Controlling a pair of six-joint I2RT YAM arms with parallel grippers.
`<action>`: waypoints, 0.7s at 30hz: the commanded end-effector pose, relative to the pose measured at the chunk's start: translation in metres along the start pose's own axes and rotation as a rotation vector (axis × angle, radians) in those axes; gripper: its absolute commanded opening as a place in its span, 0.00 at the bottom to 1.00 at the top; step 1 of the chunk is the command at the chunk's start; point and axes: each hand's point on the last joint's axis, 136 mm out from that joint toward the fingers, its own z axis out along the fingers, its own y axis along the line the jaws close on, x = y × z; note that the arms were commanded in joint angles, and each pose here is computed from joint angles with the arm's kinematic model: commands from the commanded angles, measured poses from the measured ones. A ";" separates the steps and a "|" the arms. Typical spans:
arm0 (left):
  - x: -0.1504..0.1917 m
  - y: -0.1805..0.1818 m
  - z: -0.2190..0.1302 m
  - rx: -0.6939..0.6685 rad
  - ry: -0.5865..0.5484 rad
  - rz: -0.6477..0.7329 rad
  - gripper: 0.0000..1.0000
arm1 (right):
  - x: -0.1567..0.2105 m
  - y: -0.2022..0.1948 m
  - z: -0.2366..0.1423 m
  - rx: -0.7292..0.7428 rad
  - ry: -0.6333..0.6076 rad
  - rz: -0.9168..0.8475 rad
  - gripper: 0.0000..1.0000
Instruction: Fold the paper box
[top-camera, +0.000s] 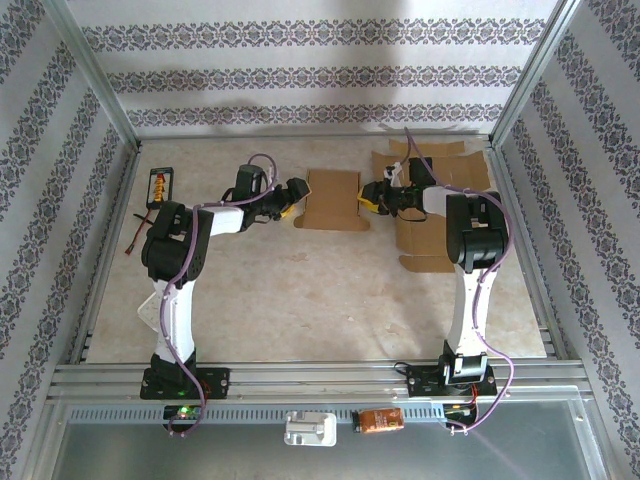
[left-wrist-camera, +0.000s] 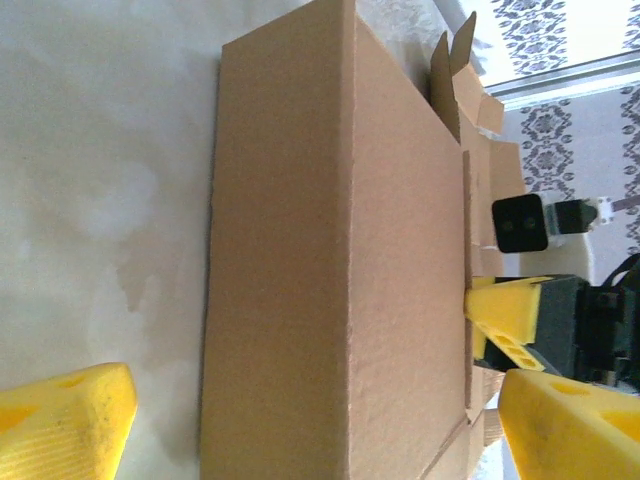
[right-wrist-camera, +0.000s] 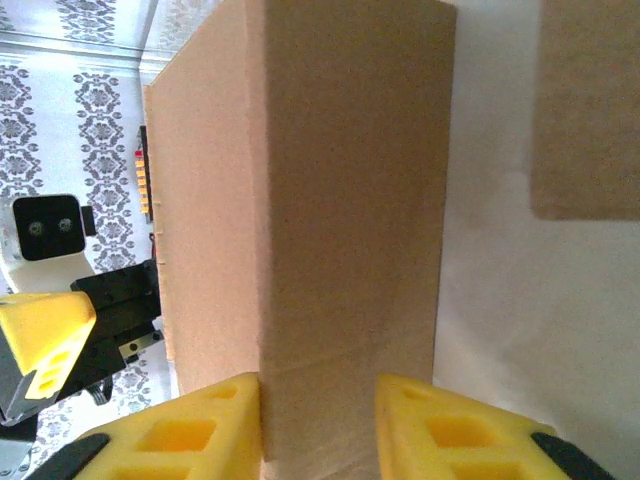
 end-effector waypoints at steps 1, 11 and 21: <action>-0.002 -0.005 -0.011 -0.054 -0.007 0.058 0.94 | 0.008 -0.028 0.000 0.125 -0.013 0.025 0.26; -0.003 -0.008 -0.018 -0.090 -0.006 0.097 0.94 | 0.006 -0.043 -0.007 0.146 -0.031 0.071 0.09; -0.007 -0.026 0.006 0.045 0.002 -0.019 0.95 | 0.006 -0.044 -0.007 0.153 -0.027 0.080 0.02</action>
